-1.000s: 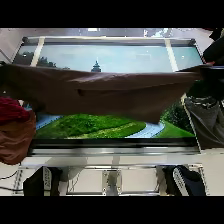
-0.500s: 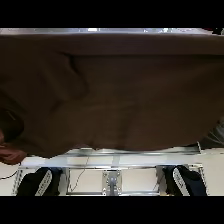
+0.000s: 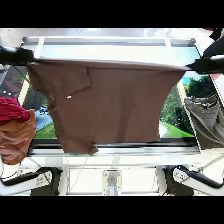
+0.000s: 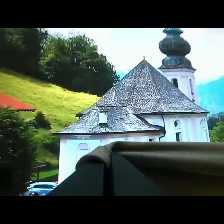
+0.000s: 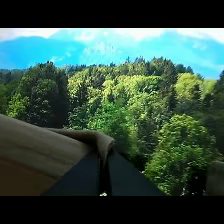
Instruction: Fold the shirts.
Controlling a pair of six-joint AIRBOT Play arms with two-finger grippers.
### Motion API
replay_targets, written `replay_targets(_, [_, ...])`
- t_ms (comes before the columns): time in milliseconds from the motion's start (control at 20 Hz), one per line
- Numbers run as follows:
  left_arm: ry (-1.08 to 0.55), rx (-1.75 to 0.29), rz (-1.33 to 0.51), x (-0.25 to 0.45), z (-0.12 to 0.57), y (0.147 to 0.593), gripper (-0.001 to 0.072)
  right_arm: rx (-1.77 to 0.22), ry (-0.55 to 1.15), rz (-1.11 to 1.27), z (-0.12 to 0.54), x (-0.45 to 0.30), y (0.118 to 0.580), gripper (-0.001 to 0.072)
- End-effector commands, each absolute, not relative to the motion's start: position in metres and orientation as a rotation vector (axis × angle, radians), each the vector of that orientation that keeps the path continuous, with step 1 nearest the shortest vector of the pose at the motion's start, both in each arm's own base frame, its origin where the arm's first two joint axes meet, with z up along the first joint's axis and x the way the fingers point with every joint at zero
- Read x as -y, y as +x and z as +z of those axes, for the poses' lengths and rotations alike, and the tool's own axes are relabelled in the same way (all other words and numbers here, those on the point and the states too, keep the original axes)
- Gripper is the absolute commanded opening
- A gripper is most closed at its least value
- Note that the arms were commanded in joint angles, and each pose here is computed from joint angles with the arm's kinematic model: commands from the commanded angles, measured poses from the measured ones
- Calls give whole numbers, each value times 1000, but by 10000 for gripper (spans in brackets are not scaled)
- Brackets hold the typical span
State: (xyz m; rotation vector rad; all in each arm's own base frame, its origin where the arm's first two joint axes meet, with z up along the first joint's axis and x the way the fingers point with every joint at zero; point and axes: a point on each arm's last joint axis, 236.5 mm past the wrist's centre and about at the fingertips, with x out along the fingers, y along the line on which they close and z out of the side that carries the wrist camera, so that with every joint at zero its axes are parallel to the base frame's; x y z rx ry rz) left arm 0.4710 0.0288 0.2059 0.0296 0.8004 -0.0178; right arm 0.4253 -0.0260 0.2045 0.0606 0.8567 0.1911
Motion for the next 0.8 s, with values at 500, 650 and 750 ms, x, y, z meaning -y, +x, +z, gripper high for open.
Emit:
replay_targets(500, [37, -1053, -59, -11, -5, 558, 17, -981, 230, 235, 28, -2, 541, 11])
replay_targets(650, [34, -1090, -60, -11, -24, 557, 17, -1009, 238, 231, 14, -3, 541, 12])
replay_targets(750, [29, -1126, -62, -10, -39, 553, 17, -1041, 255, 228, -1, -4, 540, 12])
